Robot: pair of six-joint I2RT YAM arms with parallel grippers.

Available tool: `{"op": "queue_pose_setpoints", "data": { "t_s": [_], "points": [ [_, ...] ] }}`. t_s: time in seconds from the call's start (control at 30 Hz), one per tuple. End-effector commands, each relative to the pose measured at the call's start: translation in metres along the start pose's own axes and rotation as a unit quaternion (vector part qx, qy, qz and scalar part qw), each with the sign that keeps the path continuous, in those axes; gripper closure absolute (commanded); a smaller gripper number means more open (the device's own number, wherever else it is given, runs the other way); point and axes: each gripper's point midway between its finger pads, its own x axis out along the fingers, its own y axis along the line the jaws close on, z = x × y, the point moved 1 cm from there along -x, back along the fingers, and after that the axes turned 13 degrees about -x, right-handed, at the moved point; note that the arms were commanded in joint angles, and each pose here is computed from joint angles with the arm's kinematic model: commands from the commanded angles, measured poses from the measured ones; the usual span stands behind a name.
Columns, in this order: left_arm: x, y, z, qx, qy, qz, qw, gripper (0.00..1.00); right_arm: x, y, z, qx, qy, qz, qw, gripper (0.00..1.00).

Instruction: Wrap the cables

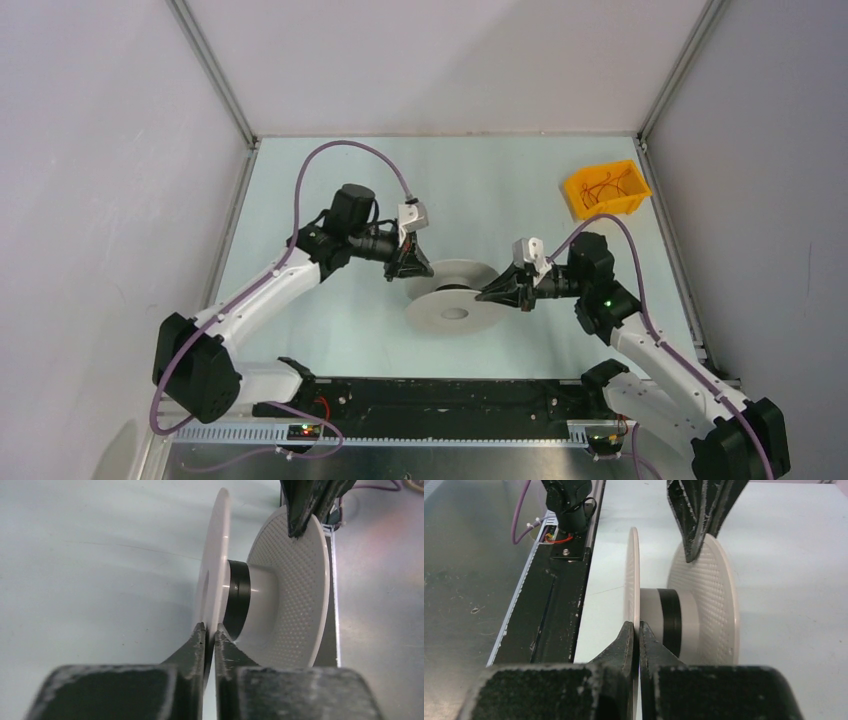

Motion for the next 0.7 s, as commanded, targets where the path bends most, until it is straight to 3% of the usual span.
{"op": "queue_pose_setpoints", "data": {
  "t_s": [0.0,0.1,0.23,0.47,0.6,0.67],
  "points": [
    [-0.005,-0.018,0.026,0.026,-0.026,-0.029,0.999,0.98,-0.001,-0.01,0.026,-0.054,-0.023,-0.02,0.998,0.96],
    [-0.011,-0.022,0.038,0.0,-0.039,-0.01,0.999,1.0,-0.004,-0.019,0.031,-0.061,-0.021,-0.051,0.997,0.79],
    [-0.031,-0.005,0.052,-0.028,-0.078,0.101,0.991,1.0,-0.008,-0.035,0.046,-0.036,-0.034,-0.103,0.993,0.53],
    [-0.069,0.011,0.047,-0.042,-0.134,0.238,0.961,1.0,-0.02,-0.076,0.069,0.021,-0.058,-0.226,0.972,0.45],
    [-0.099,0.028,0.043,-0.056,-0.171,0.335,0.925,1.0,-0.05,-0.129,0.066,0.078,-0.04,-0.372,0.924,0.43],
    [-0.112,0.036,0.039,-0.067,-0.187,0.377,0.905,1.0,-0.079,-0.159,0.052,0.124,-0.014,-0.462,0.878,0.44]
  ]
}}
